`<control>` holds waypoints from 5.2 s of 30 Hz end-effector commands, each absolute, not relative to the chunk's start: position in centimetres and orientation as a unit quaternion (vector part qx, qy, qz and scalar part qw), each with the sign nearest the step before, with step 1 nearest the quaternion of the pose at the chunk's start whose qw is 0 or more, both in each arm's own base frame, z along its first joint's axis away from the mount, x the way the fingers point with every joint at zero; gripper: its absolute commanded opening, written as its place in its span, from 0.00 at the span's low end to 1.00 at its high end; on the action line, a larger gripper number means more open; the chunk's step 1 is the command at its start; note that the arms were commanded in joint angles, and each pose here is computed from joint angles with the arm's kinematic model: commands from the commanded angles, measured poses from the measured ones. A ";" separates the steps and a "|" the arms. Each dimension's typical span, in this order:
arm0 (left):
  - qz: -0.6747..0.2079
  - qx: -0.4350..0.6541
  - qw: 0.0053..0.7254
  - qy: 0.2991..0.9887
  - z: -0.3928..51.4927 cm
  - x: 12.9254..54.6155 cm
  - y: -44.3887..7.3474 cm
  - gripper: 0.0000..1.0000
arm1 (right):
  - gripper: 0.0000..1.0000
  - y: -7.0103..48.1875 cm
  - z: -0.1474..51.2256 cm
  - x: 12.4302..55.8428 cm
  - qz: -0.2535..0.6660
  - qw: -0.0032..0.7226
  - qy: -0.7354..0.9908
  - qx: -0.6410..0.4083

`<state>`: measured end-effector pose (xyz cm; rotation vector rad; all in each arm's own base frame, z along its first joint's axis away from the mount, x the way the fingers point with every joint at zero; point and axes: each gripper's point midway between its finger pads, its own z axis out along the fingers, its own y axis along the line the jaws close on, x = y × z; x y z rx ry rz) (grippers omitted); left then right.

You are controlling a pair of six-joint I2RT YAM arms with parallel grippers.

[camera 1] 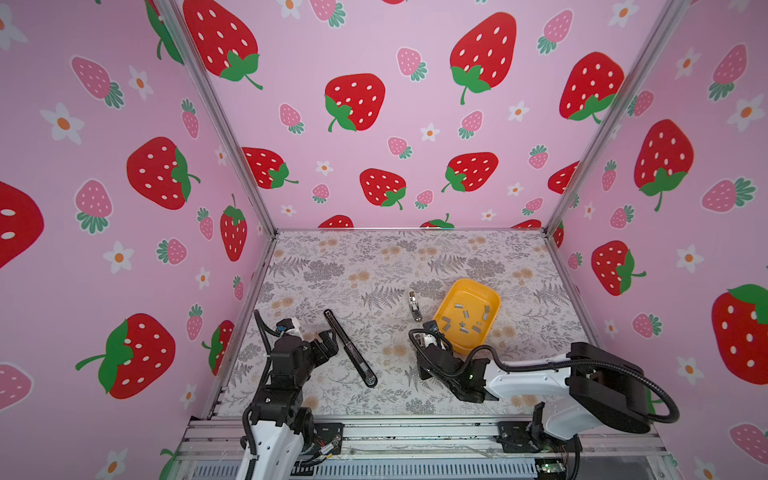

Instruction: Load the staples into the stapler

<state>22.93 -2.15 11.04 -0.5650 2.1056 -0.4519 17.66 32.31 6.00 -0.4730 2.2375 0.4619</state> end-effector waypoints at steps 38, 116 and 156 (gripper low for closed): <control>-0.179 -0.235 0.437 0.850 10.7 22.6 -2.0 0.99 | 0.11 31.9 4.5 17.5 0.168 0.388 0.890 -0.173; -0.160 -0.234 0.462 0.840 11.3 23.3 -1.2 0.99 | 0.16 30.6 2.7 16.8 0.177 0.281 0.908 -0.256; -0.123 -0.114 0.586 0.793 18.9 31.3 -1.6 0.99 | 0.28 19.9 10.2 33.9 0.055 0.292 0.949 -0.103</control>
